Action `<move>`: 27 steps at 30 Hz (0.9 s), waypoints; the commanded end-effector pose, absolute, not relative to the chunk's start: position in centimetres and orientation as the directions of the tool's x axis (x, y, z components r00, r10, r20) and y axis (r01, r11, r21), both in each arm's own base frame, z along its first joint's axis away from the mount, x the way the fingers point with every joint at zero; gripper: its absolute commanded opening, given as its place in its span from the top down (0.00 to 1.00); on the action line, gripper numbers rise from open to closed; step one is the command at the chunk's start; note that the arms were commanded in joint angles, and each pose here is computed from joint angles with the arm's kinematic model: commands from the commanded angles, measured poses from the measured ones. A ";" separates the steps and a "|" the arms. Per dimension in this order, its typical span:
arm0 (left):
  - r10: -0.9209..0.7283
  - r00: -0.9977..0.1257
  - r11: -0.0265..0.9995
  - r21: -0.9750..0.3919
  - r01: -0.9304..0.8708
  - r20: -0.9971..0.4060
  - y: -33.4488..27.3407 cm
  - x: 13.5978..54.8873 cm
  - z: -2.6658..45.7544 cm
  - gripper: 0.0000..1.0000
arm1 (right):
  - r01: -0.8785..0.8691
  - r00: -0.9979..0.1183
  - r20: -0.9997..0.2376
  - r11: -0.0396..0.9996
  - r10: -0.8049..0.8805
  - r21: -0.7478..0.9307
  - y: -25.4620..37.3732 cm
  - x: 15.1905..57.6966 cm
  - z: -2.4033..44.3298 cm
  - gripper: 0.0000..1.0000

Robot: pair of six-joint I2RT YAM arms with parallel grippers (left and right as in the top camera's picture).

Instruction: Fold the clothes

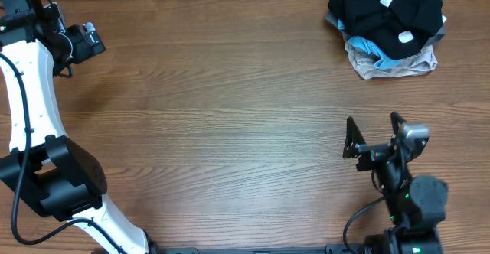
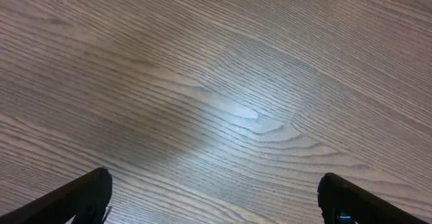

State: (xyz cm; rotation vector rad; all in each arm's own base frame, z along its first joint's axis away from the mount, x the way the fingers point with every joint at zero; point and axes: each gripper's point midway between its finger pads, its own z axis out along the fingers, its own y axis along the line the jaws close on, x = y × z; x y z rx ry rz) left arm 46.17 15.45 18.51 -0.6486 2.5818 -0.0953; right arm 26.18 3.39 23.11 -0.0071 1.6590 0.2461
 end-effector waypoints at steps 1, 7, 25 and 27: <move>-0.461 -0.767 0.886 -0.181 -0.427 -0.446 15.1 46.1 19.4 0.00 | -0.142 -0.073 -0.981 0.972 0.181 0.190 3.1 25.8 21.0 0.00; -0.461 -0.767 0.886 -0.181 -0.427 -0.446 15.1 46.1 19.4 0.00 | -0.150 -0.032 -0.983 0.971 0.183 0.186 3.1 25.4 18.7 0.00; -0.461 -0.767 0.886 -0.181 -0.427 -0.446 15.1 46.1 19.4 0.00 | -0.148 -0.045 -0.982 0.971 0.182 0.187 3.0 24.4 17.2 0.00; -0.461 -0.767 0.886 -0.181 -0.427 -0.446 15.1 46.1 19.4 0.00 | -0.148 -0.045 -0.982 0.971 0.182 0.187 3.0 24.4 17.2 0.00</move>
